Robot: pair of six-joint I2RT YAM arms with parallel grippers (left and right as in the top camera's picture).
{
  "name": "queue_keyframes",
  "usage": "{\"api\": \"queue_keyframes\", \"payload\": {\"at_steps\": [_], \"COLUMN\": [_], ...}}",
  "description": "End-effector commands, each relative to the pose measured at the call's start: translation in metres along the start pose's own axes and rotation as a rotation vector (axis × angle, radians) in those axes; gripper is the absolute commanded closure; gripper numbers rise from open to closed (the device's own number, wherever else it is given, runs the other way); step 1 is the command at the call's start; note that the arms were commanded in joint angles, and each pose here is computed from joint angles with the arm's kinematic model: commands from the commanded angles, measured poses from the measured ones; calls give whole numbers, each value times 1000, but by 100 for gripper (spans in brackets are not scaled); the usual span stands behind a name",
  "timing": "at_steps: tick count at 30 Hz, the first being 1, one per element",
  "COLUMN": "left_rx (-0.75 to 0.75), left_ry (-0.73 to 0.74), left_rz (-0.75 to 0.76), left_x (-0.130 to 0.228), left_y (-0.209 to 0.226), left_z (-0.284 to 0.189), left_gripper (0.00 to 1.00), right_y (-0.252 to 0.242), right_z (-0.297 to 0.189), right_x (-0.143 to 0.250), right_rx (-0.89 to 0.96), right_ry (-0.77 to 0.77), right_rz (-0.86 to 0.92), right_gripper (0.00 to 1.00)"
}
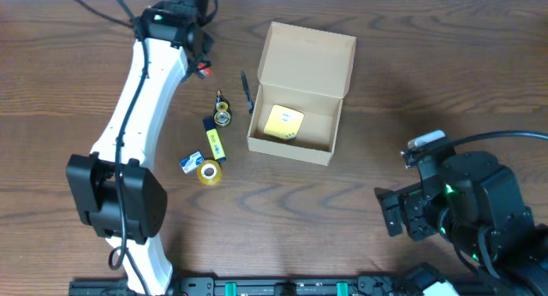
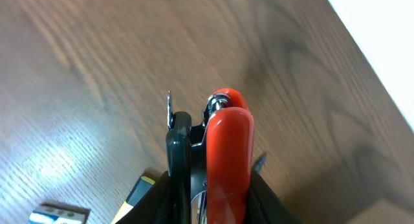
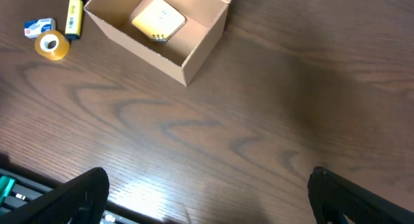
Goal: Pack container
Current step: 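Lift the stapler and carry it with the left gripper to the box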
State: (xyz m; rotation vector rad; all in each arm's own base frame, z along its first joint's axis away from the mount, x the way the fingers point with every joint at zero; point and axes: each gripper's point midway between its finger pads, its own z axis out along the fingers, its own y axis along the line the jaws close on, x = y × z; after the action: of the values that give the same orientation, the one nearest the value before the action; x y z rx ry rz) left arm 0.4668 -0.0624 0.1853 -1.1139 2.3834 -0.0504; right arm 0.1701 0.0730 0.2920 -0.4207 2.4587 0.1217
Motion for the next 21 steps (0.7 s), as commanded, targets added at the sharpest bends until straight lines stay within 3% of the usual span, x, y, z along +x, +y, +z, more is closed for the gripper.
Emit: {"api": "queue_keyframes", "payload": {"at_steps": [1,14,21], "left_rx": [46,298,413], "left_ry": [-27,72,175], "left_rz": [169,713,787], "left_x": [0,68,100], "left_y": [-18,-77,-88], "left_z": [-15,-57,-67], "left_gripper": [94,94,94], "right_y": [-2,-2,-2], "right_z": [0,0,0], "right_x": [0,0,0], "right_rx": [9,9,9], "right_ry": [0,0,1], "right_rz": [0,0,0], "right_gripper": [1,1,1]}}
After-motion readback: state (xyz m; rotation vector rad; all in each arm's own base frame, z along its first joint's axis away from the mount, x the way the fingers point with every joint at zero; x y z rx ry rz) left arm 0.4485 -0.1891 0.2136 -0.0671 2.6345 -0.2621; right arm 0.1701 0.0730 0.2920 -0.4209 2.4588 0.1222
